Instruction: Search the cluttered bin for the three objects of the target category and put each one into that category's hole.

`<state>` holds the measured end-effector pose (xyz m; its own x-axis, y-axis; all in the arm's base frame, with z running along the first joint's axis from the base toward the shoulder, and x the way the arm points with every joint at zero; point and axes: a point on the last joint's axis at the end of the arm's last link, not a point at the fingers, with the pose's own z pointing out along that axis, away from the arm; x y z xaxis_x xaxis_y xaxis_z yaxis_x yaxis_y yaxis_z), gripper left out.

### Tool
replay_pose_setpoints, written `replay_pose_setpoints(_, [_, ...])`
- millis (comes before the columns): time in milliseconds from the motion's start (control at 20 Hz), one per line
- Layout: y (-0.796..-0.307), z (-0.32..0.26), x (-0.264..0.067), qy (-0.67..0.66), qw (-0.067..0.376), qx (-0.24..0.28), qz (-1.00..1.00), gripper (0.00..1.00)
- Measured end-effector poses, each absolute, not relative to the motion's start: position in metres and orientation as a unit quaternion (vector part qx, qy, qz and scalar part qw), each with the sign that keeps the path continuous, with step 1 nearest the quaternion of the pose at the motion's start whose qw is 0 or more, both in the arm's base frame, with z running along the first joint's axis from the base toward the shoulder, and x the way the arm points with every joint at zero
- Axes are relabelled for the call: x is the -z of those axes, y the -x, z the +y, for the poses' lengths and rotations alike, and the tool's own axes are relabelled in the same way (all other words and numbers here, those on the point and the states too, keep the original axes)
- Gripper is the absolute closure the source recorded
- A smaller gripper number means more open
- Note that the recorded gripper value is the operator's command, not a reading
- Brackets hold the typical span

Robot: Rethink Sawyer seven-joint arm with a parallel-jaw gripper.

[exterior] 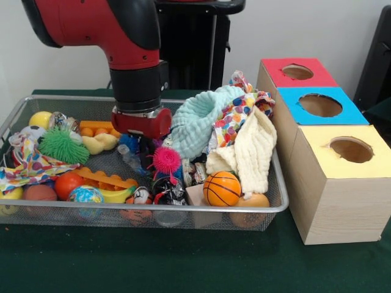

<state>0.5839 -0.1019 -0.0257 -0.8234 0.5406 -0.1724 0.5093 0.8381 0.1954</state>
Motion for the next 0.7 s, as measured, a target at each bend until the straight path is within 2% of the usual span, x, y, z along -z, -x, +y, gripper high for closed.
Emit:
replay_pose_setpoints(400, [-0.580,-0.088,-0.001,-0.242,0.083,-0.022,0.966,1.00])
replay_pose_setpoints(700, [-0.561,-0.085,-0.033,-0.229,0.025,0.045,0.972,1.00])
